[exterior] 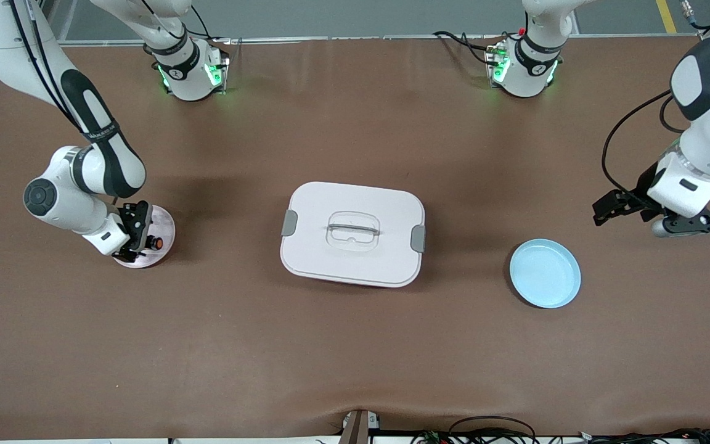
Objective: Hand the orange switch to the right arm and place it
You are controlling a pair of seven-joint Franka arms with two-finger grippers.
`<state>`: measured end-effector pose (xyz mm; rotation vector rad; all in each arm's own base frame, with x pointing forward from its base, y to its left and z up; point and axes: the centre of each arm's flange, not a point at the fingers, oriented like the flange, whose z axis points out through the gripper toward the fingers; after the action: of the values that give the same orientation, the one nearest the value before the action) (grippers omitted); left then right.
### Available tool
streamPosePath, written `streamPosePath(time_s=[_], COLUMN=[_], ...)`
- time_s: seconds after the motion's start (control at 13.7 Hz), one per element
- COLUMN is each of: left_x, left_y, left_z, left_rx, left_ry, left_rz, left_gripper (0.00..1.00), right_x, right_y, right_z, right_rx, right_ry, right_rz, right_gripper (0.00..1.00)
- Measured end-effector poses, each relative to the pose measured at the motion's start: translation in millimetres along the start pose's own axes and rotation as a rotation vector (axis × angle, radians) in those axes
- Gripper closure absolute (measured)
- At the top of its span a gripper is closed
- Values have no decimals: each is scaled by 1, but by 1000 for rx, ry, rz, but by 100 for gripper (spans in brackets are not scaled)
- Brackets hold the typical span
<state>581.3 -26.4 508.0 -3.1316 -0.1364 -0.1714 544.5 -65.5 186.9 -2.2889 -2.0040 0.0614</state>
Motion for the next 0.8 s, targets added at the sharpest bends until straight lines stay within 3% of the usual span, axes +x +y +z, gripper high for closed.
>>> streamPosePath(time_s=[0.44,0.8], left_x=[3,5], left_y=[-1,-2], left_z=[-29,-43], left_rx=[4,4], left_ry=[7,3], left_rz=[-5,-5], left_gripper=[0,0], right_x=[-5,-41], right_y=[-5,-8], right_z=[-60,-118], right_rx=[93,31], right_ry=[-12,28], right_rz=[287,447], right_gripper=[0,0])
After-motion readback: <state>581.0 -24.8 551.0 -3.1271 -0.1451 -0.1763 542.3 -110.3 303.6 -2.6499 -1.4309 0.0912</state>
